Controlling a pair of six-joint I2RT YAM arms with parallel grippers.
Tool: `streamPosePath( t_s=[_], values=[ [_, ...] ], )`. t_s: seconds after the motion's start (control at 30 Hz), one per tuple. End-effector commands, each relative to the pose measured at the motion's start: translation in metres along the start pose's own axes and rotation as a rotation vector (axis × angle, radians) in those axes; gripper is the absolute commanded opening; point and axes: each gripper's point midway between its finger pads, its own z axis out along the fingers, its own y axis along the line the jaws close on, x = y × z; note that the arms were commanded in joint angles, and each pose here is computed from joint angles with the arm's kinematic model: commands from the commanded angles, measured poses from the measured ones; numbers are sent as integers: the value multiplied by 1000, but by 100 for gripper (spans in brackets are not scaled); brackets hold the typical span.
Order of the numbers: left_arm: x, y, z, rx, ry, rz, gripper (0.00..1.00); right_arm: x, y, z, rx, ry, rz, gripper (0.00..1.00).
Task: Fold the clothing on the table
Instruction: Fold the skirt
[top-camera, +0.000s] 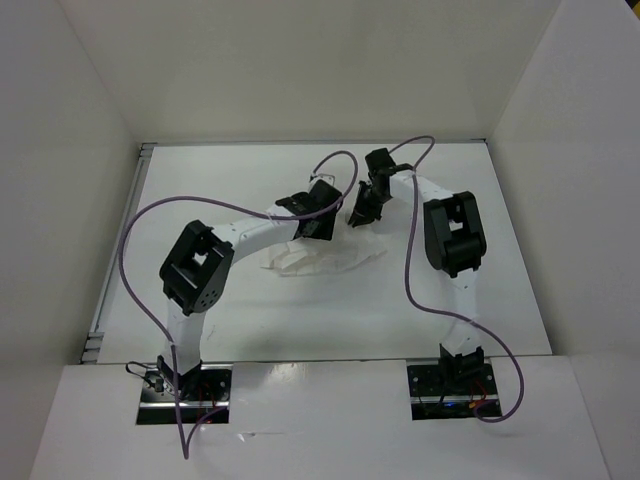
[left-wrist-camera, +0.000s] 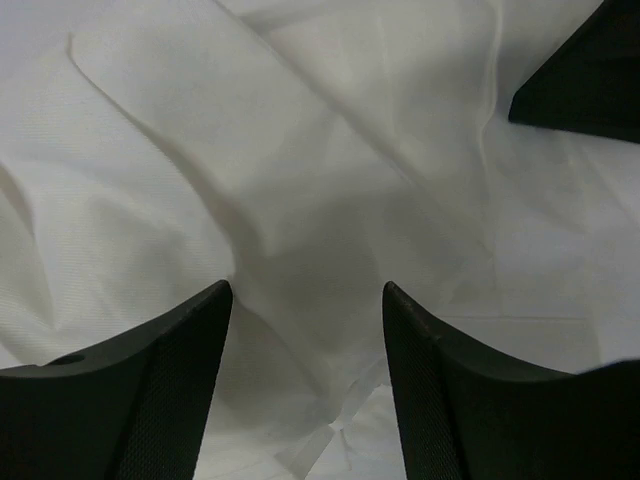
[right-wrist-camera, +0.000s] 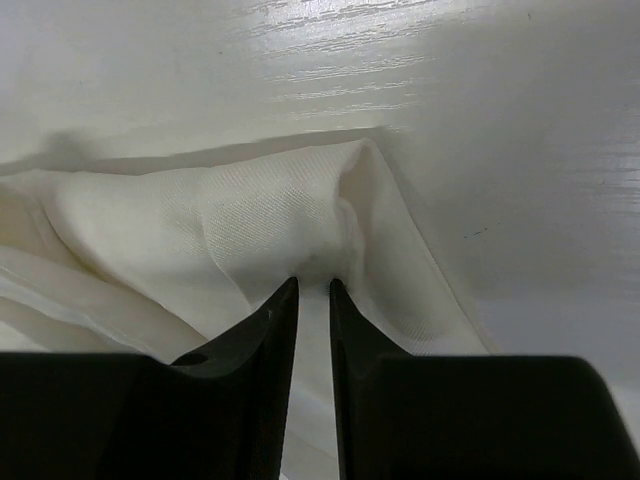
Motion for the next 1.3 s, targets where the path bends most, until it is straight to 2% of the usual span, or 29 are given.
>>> streamPosePath(
  t_s=[0.0, 0.2, 0.23, 0.3, 0.4, 0.5, 0.57, 0.67, 0.8, 0.97, 1.0, 1.13, 1.17, 1.2, 1.23, 1.27],
  values=[
    [10, 2, 5, -65, 17, 26, 69, 19, -15, 6, 42, 28, -1, 25],
    [28, 17, 13, -172, 30, 73, 71, 22, -16, -2, 44, 15, -3, 25],
    [31, 19, 17, -187, 35, 79, 68, 25, -19, -1, 49, 22, -1, 25],
    [37, 21, 19, -195, 53, 88, 45, 24, -20, -1, 57, 17, -1, 25],
    [35, 20, 22, -206, 53, 91, 0, 27, -23, 1, 62, 24, 1, 25],
    [30, 19, 20, -202, 47, 98, 0, 30, -25, 2, 67, 31, 3, 25],
    [17, 8, 9, -134, 25, 86, 0, 33, -28, 3, 72, 39, 5, 25],
    [-24, -12, -38, 25, -66, 45, 0, 32, -30, 0, 89, 29, 5, 25],
    [-63, 13, -80, 65, -165, -39, 0, 33, -31, -1, 95, 36, -2, 25],
    [-75, 87, -95, -121, -198, -111, 0, 35, -30, -1, 84, 44, -11, 25],
    [-65, 111, -89, -206, -176, -125, 0, 33, -28, -4, 79, 36, -13, 25],
    [-38, 152, -85, -328, -126, -192, 1, 33, -23, -19, 71, 24, -17, 25],
    [-29, 166, -81, -358, -100, -218, 7, 31, -20, -24, 62, 12, -20, 25],
    [-25, 174, -82, -380, -98, -239, 25, 32, -21, -29, 72, 8, -11, 25],
    [-16, 180, -79, -398, -80, -268, 29, 29, -17, -43, 69, -19, -16, 25],
    [-5, 192, -78, -424, -59, -291, 37, 27, -16, -50, 73, -33, -18, 25]
  ],
)
